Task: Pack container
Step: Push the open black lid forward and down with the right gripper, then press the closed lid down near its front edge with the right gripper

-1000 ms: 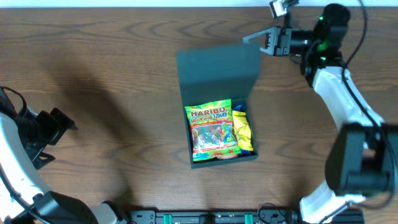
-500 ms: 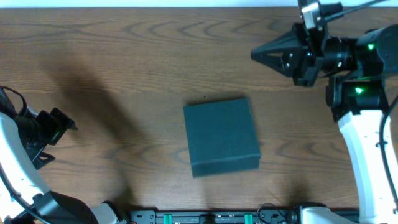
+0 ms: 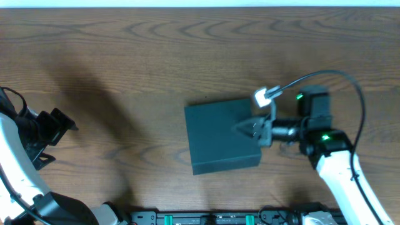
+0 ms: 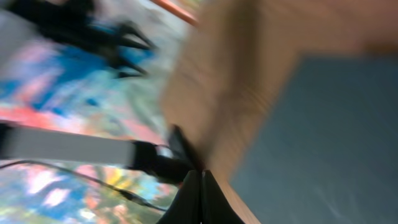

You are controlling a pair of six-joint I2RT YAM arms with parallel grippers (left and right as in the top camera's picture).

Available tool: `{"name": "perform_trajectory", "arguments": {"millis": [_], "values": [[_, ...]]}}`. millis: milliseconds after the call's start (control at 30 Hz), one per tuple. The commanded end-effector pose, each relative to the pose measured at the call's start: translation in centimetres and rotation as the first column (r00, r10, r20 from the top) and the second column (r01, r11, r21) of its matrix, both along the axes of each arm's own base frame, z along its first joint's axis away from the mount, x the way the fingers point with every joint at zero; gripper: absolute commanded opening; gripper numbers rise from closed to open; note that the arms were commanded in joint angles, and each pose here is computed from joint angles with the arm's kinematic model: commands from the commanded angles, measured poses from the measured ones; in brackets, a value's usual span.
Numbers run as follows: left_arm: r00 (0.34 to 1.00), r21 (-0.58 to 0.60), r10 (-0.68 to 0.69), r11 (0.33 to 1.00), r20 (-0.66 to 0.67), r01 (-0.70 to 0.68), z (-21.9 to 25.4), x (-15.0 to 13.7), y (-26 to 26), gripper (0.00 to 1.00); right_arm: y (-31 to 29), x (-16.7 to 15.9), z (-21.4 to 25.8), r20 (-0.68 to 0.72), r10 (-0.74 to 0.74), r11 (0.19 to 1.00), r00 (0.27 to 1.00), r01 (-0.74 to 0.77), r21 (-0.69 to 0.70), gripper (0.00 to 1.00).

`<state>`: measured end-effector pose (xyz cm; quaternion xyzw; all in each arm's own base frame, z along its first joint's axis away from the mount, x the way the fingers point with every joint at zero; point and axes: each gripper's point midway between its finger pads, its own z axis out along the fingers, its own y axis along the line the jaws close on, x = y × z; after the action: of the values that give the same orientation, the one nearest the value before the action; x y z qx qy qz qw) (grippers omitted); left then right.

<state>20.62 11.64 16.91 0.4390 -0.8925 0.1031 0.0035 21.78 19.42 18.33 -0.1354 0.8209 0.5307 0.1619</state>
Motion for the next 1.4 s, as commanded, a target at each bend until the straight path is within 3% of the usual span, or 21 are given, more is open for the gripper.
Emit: {"name": "perform_trajectory", "arguments": {"millis": [0, 167, 300, 433, 600, 800, 900, 1033, 1200, 1367], "values": [[1.000, 0.011, 0.004, 1.000, 0.007, -0.004, 0.3, 0.0, 0.2, 0.95, -0.4, -0.5, -3.5, 0.145, 0.013, 0.952, 0.989, 0.033, -0.305, 0.02], [1.000, 0.011, 0.004, 1.000, 0.007, -0.004, 0.3, 0.0, 0.2, 0.95, -0.5, -4.0, -6.4, 0.132, 0.081, 0.837, 0.988, 0.005, -0.547, 0.02], [1.000, 0.011, 0.004, 1.000, 0.007, -0.004, 0.3, 0.0, 0.2, 0.95, -1.7, -4.0, -8.6, 0.171, 0.067, 0.735, 0.983, 0.067, -0.675, 0.02], [1.000, 0.010, 0.004, 1.000, 0.007, -0.004, 0.3, 0.0, 0.2, 0.95, -0.9, -2.8, -11.8, 0.199, 0.050, 0.752, 0.979, 0.094, -0.652, 0.06], [1.000, 0.011, 0.004, 1.000, 0.007, -0.004, 0.3, 0.0, 0.2, 0.95, -0.8, -3.1, -14.5, 0.078, -0.045, 0.752, 0.996, 0.086, -0.654, 0.08], [1.000, 0.011, 0.004, 1.000, 0.007, -0.004, 0.3, 0.0, 0.2, 0.95, -0.3, -2.3, -15.0, 0.037, -0.150, 0.760, 0.988, 0.139, -0.635, 0.08], [1.000, 0.011, 0.004, 1.000, 0.007, -0.004, 0.3, 0.0, 0.2, 0.95, 0.4, -2.2, -14.8, 0.028, -0.148, 0.781, 0.989, 0.134, -0.610, 0.07], [1.000, 0.011, 0.004, 1.000, 0.007, -0.004, 0.3, 0.0, 0.2, 0.95, 1.6, -3.6, -11.0, 0.004, -0.085, 0.843, 0.996, 0.074, -0.532, 0.07], [1.000, 0.010, 0.004, 1.000, 0.007, -0.004, 0.3, 0.0, 0.2, 0.95, -0.4, -6.5, -10.7, -0.065, -0.087, 0.815, 0.994, 0.034, -0.579, 0.06], [1.000, 0.011, 0.004, 1.000, 0.007, -0.004, 0.3, 0.0, 0.2, 0.95, -1.6, -6.6, -12.5, -0.072, -0.151, 0.756, 0.986, 0.068, -0.651, 0.04]]}}
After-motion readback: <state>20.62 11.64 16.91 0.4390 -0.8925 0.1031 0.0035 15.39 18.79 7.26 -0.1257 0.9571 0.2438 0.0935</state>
